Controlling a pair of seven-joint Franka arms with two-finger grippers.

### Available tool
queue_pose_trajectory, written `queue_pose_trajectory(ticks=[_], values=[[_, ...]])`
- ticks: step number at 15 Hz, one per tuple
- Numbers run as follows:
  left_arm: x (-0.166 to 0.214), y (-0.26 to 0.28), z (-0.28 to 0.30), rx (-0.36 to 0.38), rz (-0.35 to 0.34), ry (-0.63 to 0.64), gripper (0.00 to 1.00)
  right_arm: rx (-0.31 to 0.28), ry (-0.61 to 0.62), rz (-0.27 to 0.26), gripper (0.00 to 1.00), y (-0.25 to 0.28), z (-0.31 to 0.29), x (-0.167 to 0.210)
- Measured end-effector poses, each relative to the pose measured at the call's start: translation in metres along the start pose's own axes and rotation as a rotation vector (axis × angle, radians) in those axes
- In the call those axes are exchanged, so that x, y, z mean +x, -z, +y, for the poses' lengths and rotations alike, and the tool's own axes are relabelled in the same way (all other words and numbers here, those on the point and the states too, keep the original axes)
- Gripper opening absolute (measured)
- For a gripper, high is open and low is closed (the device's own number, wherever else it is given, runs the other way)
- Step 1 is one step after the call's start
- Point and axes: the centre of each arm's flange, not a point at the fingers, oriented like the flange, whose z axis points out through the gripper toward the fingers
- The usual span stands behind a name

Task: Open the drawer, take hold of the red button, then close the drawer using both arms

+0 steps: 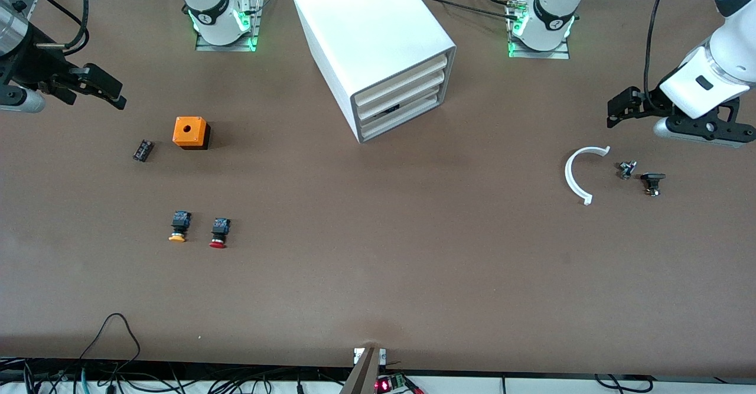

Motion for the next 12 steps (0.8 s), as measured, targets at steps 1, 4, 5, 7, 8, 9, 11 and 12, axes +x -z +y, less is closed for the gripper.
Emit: queue_pose_trajectory(ticks=[1, 4, 5, 7, 8, 9, 11, 12], values=[[0.0007, 0.0003, 0.0007, 0.0, 0.002, -0.001, 1.0, -0.006, 0.001, 0.002, 1.0, 0.0006, 0.0001, 0.0001], [0.0013, 0.0037, 0.0022, 0.001, 0.009, -0.004, 1.0, -0.015, 0.004, 0.005, 1.0, 0.0011, 0.0, 0.0001], [0.0014, 0.0044, 0.0029, 0.001, 0.011, -0.005, 1.0, -0.015, 0.005, 0.006, 1.0, 0.0011, -0.0002, 0.0001], [0.0016, 0.0051, 0.0042, 0.001, 0.012, -0.007, 1.0, -0.015, 0.007, 0.01, 1.0, 0.0022, -0.0011, 0.0003], [0.0016, 0.0051, 0.0044, 0.001, 0.012, -0.007, 1.0, -0.014, 0.008, 0.014, 1.0, 0.0039, -0.0018, 0.0006], [0.0016, 0.0052, 0.0044, 0.002, 0.012, -0.008, 1.0, -0.013, 0.01, 0.018, 1.0, 0.0056, -0.0026, 0.0009], [0.0018, 0.0058, 0.006, 0.002, 0.013, -0.011, 1.0, -0.012, 0.011, 0.023, 1.0, 0.008, -0.0031, 0.0017], [0.002, 0.0061, 0.0099, 0.002, 0.014, -0.018, 1.0, -0.012, 0.01, 0.025, 1.0, 0.0086, -0.003, 0.0024]])
